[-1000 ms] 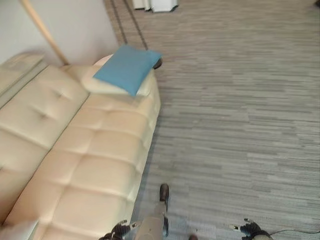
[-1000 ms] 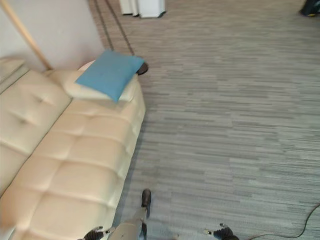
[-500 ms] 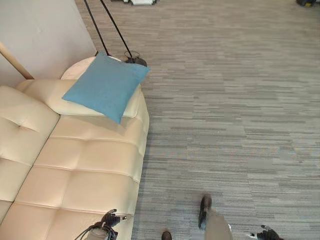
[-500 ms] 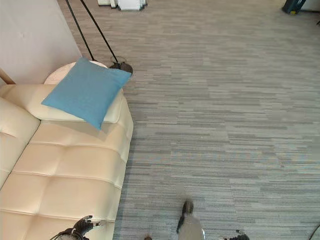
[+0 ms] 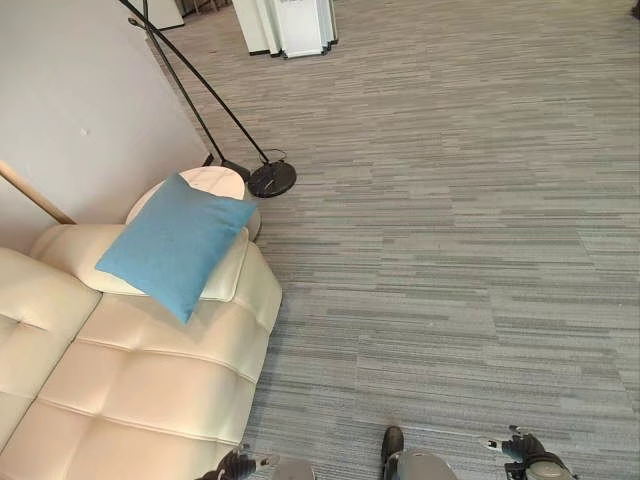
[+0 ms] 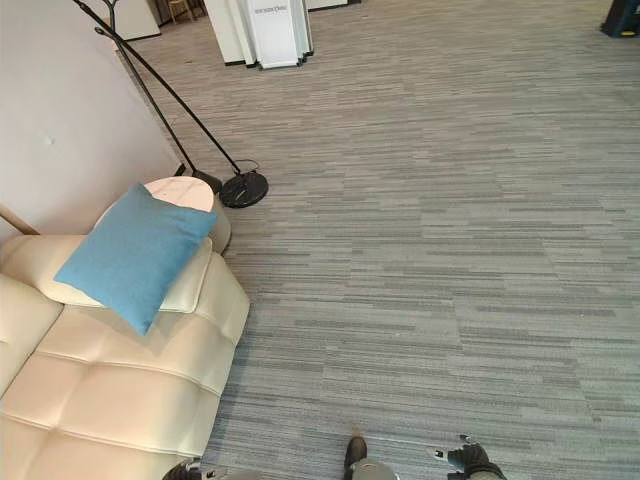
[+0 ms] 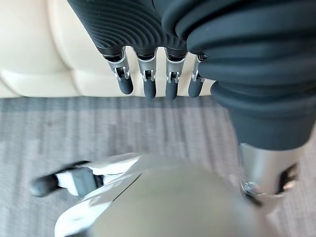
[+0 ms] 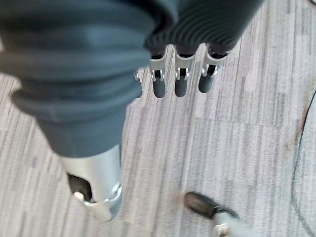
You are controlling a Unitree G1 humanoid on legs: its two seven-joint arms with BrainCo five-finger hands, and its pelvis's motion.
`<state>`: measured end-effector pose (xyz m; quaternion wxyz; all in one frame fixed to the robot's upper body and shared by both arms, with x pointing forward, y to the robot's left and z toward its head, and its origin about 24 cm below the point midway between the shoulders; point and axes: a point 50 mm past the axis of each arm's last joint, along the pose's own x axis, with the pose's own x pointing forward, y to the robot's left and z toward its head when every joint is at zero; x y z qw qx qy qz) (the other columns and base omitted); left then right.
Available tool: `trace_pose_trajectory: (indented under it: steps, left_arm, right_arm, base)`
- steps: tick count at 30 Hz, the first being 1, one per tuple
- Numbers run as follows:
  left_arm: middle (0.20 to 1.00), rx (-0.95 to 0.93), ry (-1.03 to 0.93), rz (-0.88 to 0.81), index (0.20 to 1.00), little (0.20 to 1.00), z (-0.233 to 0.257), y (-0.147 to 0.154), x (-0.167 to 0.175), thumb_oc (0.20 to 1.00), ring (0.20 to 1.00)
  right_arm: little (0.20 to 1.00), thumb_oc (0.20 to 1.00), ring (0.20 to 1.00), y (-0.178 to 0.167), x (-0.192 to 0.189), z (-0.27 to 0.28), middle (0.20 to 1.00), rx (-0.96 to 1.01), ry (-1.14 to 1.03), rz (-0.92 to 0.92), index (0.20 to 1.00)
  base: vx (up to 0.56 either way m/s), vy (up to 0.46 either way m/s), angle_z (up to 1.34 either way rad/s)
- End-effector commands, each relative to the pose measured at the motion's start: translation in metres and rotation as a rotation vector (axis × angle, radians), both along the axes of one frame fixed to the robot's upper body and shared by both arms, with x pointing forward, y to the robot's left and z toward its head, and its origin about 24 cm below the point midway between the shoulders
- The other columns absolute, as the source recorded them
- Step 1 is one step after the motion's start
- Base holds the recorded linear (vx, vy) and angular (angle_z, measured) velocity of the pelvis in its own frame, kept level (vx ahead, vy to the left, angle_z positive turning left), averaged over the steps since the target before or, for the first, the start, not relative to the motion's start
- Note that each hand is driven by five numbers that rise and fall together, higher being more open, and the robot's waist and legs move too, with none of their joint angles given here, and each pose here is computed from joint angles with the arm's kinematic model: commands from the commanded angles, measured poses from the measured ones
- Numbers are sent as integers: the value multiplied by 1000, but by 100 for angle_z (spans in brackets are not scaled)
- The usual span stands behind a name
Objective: Pick up all the scattered cushions and arrange them neatly on the sofa.
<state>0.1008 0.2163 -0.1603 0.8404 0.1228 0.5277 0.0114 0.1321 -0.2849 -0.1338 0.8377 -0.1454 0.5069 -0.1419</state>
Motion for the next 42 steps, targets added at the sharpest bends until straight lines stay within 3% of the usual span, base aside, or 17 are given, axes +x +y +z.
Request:
trace_pose_trajectory:
  steps: [1, 14, 31, 42]
  left_arm:
    - [1000, 46, -29, 45, 1000, 1000, 7, 20, 10, 1000, 1000]
    - [1000, 115, 83, 82, 1000, 1000, 4, 43, -22, 1000, 1000]
    - [1000, 142, -21, 19, 1000, 1000, 15, 46, 19, 1000, 1000]
    - [1000, 121, 1, 38, 1000, 1000, 11, 44, 10, 1000, 1000]
  right_arm:
    - [1000, 1000, 1000, -13, 5, 9, 1000, -68, -33, 43, 1000]
    - [1000, 1000, 1000, 7, -11, -5, 1000, -18, 30, 59, 1000]
    - [1000, 1000, 1000, 20, -24, -14, 1000, 50, 58, -8, 1000]
    - [1000, 1000, 1000, 14, -31, -14, 1000, 50, 73, -8, 1000]
  base:
    - [503, -31, 23]
    - [297, 71, 43]
    - [182, 27, 126]
    - [295, -140, 88]
